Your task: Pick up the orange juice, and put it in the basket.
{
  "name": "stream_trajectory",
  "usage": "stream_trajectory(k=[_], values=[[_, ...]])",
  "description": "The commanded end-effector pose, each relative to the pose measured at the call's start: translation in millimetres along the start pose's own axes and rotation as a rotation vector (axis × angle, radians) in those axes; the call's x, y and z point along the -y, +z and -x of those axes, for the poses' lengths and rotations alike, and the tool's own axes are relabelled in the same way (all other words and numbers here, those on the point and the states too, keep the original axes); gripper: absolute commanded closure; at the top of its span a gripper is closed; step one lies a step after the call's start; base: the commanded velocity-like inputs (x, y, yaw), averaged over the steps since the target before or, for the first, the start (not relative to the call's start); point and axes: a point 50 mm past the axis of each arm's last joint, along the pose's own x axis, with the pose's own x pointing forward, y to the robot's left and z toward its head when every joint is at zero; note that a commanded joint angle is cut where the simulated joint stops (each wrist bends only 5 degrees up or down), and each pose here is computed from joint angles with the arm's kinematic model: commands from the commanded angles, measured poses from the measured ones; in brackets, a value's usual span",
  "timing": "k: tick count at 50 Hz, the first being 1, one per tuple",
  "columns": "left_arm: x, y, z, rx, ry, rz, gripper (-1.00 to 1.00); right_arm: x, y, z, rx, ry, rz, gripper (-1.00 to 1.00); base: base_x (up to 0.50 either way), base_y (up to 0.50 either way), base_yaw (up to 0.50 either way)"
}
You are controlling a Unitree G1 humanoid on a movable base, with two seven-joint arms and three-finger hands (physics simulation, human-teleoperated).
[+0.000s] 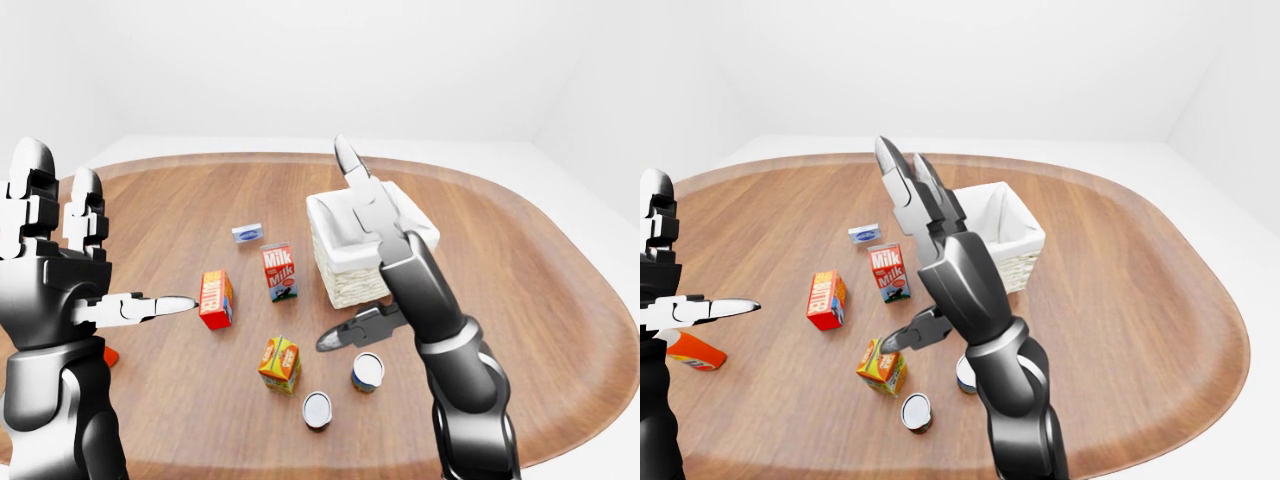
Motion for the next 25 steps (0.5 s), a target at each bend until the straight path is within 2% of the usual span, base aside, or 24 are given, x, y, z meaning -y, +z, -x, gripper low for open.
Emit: stream_trajectory(k=[1,25], values=[[0,0,0.0,0.0,0.0,0.0,-1.0,-16,10,-12,0.027,0.121,0.066,-1.0,0.0,0.0,0.0],[0,0,0.0,0.0,0.0,0.0,-1.0,-40,-8,-24,-0.069,0.319,0.135,-1.0,0.0,0.0,0.0]])
